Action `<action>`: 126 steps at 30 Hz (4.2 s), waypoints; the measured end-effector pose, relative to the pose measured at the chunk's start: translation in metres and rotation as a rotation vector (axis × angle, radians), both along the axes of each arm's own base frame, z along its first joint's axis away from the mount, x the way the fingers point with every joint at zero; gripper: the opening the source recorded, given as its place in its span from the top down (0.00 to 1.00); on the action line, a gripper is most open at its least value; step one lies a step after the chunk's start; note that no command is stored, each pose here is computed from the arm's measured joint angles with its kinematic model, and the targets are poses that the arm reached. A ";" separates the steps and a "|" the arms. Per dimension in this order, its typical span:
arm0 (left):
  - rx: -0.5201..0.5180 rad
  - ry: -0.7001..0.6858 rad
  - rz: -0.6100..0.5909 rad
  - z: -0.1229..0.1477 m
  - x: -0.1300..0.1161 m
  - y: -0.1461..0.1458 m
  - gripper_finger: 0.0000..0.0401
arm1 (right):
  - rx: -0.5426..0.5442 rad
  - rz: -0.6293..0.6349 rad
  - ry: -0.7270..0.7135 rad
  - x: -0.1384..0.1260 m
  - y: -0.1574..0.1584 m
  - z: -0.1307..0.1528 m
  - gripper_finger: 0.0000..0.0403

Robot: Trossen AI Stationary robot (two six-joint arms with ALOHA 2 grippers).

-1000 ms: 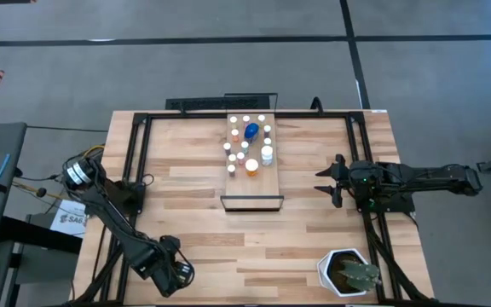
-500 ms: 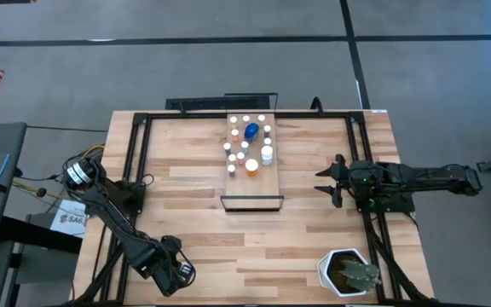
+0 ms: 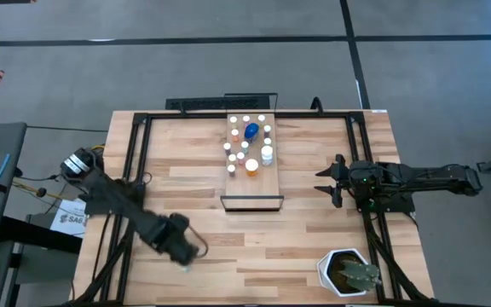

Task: Pick and place medicine bottles onto shelf by color
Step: Put the yellow pill bottle on the shelf

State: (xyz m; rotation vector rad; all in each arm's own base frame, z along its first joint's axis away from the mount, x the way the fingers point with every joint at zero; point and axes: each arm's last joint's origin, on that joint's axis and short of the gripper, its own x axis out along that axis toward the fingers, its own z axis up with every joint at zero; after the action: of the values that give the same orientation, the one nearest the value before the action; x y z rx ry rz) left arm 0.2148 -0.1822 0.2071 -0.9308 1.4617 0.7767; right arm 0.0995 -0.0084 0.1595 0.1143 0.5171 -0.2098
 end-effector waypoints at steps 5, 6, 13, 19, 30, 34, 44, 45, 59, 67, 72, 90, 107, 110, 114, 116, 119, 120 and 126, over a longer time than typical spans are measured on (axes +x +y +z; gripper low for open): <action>0.051 -0.019 -0.043 0.016 0.014 0.048 0.73 | 0.000 0.000 0.000 0.000 0.000 0.000 0.37; 0.053 -0.018 -0.051 0.018 0.018 0.058 0.73 | 0.000 0.000 0.000 0.000 0.000 0.000 0.37; 0.047 -0.024 -0.110 0.019 0.040 0.123 0.73 | 0.000 0.000 0.000 0.000 0.000 0.000 0.37; 0.081 -0.083 -0.117 0.035 0.053 0.164 0.74 | 0.000 0.000 0.000 0.000 0.000 0.000 0.37; 0.141 -0.217 -0.069 0.066 0.072 0.210 0.71 | 0.000 0.000 0.000 0.000 0.000 0.000 0.37; 0.146 -0.195 -0.095 0.064 0.088 0.214 0.71 | 0.000 0.000 0.000 0.000 0.000 0.000 0.37; 0.139 -0.117 -0.182 0.068 0.136 0.222 0.71 | 0.000 0.000 0.000 0.000 0.000 0.000 0.37; 0.134 -0.107 -0.188 0.068 0.141 0.223 0.71 | 0.000 0.000 0.000 0.000 0.000 0.000 0.37; 0.088 -0.103 -0.217 0.052 0.184 0.231 0.71 | 0.000 0.000 0.000 0.000 0.000 0.000 0.37; 0.085 -0.152 -0.234 0.048 0.191 0.233 0.71 | 0.000 0.000 0.000 0.000 0.000 0.000 0.37; 0.089 -0.161 -0.251 0.048 0.192 0.233 0.71 | 0.000 0.000 0.000 0.000 0.000 0.000 0.37; 0.108 -0.164 -0.309 0.042 0.193 0.226 0.71 | 0.000 0.000 0.000 0.000 0.000 0.000 0.37; 0.127 -0.156 -0.349 0.042 0.193 0.223 0.71 | 0.000 0.000 0.000 0.000 0.000 0.000 0.37; 0.130 -0.161 -0.362 0.042 0.193 0.223 0.71 | 0.000 0.000 0.000 0.000 0.000 0.000 0.37; 0.130 -0.157 -0.400 0.042 0.193 0.222 0.71 | 0.000 0.000 0.000 0.000 0.000 0.000 0.37; 0.131 -0.158 -0.411 0.042 0.193 0.222 0.71 | 0.000 0.000 0.000 0.000 0.000 0.000 0.37; 0.131 -0.157 -0.427 0.042 0.193 0.221 0.71 | 0.000 0.000 0.001 0.000 0.000 0.000 0.37; 0.132 -0.158 -0.430 0.042 0.193 0.221 0.71 | 0.000 0.000 0.000 0.000 0.000 0.000 0.37; 0.133 -0.159 -0.455 0.042 0.193 0.221 0.71 | 0.000 0.000 0.000 0.000 0.000 0.000 0.37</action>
State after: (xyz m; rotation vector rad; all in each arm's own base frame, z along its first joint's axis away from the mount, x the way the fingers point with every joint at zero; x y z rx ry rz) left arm 0.4075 0.0391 0.2495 -0.5165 1.3924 0.4448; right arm 0.0996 -0.0084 0.1595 0.1144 0.5175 -0.2101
